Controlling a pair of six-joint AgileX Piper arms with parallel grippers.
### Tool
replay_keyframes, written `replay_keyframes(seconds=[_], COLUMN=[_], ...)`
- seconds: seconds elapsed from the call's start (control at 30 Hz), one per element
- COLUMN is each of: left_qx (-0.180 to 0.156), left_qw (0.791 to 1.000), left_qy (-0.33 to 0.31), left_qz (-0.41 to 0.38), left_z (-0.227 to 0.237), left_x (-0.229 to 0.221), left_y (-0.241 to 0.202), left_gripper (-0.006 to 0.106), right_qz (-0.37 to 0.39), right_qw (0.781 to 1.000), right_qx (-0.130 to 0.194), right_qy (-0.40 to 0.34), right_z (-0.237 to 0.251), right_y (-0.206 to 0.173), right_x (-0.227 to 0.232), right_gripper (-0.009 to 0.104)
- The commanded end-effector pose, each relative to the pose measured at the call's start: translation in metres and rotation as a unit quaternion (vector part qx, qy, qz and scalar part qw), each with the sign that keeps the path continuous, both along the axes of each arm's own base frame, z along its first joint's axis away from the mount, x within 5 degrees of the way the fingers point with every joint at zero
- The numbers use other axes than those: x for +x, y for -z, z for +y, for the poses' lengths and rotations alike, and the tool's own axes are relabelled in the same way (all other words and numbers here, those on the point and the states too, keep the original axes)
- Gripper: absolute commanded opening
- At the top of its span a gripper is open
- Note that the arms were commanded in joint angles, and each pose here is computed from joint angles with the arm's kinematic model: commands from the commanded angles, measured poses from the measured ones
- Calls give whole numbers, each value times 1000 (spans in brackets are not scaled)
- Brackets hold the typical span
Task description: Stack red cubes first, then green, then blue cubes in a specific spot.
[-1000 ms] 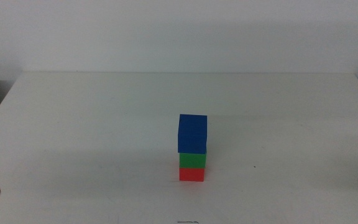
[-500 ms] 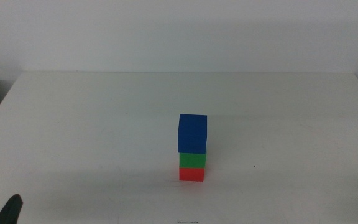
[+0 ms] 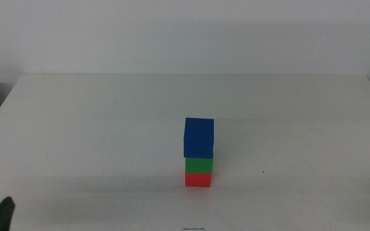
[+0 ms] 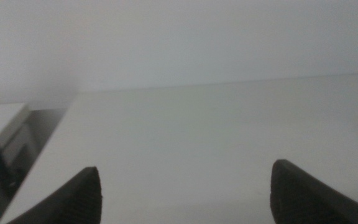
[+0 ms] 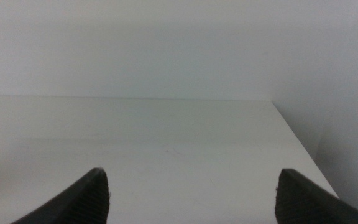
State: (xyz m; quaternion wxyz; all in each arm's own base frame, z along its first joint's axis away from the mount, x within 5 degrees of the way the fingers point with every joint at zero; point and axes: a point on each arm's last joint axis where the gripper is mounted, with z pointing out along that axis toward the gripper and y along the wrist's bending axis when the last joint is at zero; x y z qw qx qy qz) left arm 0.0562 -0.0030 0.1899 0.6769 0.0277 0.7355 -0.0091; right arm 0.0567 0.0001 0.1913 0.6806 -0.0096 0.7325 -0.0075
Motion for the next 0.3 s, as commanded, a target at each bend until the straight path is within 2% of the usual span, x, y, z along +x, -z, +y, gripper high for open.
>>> replay_keyframes(seconds=[0.0,0.27], left_qx=[-8,-7], left_qw=[998,998], left_qy=[-15,-32], left_qz=[-55,-55], left_z=[2,4], left_x=[-1,-1], left_y=[-10,-10], left_gripper=[92,92], right_qz=[-54,-54], right_qw=[999,999], right_qx=[-10,-10], right_qy=[3,3], right_z=[0,0], right_y=[-13,-13], right_x=[-2,-2], right_gripper=[82,82])
